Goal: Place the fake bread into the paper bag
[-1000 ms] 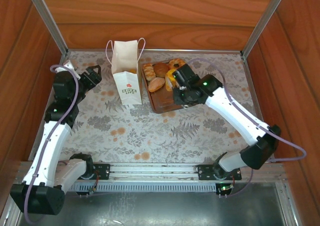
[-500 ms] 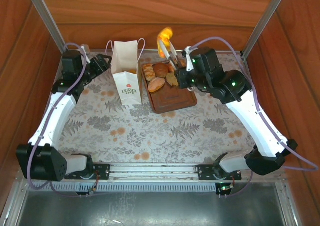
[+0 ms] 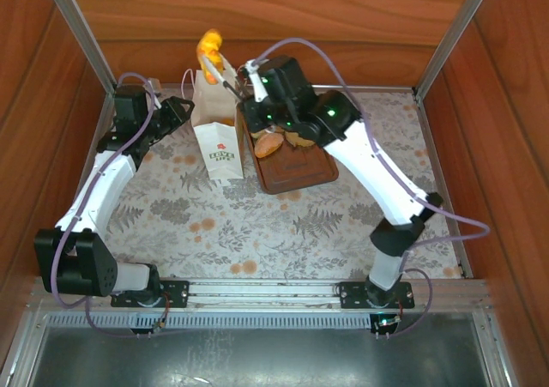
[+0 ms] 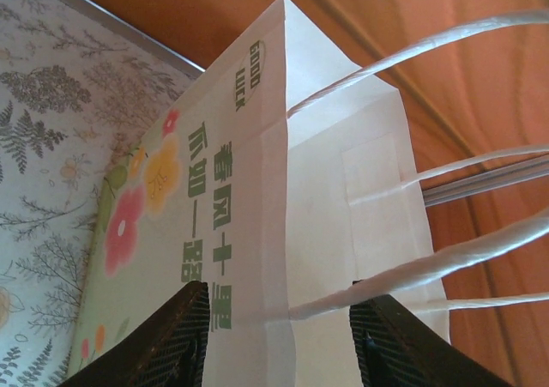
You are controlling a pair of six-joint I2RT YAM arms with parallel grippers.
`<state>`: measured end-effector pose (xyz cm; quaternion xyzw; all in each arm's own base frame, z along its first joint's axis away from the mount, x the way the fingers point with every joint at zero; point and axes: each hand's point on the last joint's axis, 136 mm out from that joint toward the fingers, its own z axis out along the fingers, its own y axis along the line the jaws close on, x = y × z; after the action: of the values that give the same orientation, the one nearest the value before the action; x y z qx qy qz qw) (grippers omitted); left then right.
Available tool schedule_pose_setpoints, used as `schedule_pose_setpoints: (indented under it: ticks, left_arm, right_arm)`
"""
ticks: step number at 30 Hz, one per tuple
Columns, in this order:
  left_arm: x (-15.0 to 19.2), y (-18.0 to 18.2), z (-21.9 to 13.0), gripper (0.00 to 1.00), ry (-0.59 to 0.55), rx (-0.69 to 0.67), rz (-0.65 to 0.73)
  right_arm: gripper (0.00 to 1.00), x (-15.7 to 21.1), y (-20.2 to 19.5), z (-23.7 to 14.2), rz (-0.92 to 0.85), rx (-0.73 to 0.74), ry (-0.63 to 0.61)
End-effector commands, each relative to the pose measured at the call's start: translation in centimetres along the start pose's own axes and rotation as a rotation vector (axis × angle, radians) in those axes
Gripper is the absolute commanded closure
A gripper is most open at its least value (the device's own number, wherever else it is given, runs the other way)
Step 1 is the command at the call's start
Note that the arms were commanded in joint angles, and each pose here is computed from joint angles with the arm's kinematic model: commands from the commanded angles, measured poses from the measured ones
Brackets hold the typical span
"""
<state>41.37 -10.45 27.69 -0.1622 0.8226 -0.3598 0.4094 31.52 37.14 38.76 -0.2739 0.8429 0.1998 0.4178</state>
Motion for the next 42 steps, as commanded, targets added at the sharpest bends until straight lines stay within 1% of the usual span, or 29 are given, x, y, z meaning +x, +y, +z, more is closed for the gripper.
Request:
schedule_pose_setpoints:
  ticks: [1, 9, 15, 20, 23, 28, 30, 42]
  left_arm:
    - [0.1, 0.5, 0.4, 0.53, -0.007, 0.001, -0.005]
    - [0.6, 1.5, 0.7, 0.61, -0.003, -0.023, -0.012]
    - [0.8, 2.0, 0.6, 0.62, -0.005, -0.036, -0.015]
    - [0.9, 1.9, 0.4, 0.62, -0.007, -0.035, -0.016]
    - [0.9, 1.9, 0.3, 0.62, -0.007, -0.035, -0.018]
    - [1.0, 1.8, 0.2, 0.62, -0.007, -0.03, -0.019]
    - [0.9, 1.8, 0.2, 0.62, -0.009, -0.029, -0.02]
    - [0.7, 1.1, -0.3, 0.62, -0.012, -0.012, -0.017]
  right_arm:
    - [0.66, -0.3, -0.1, 0.4, -0.023, 0.034, 0.014]
    - [0.64, 2.7, -0.3, 3.7, -0.031, 0.061, 0.128]
    - [0.63, 4.7, -0.5, 5.2, -0.038, 0.072, 0.207]
    - [0.61, 5.7, -0.2, 6.3, -0.031, 0.059, 0.242]
    - [0.58, 5.9, -0.1, 6.6, -0.026, 0.056, 0.249]
    - [0.49, 5.8, 0.0, 6.6, -0.021, 0.052, 0.245]
    - [0.48, 5.7, -0.1, 6.5, -0.02, 0.054, 0.244]
    - [0.49, 3.8, -0.6, 4.1, -0.013, 0.075, 0.174]
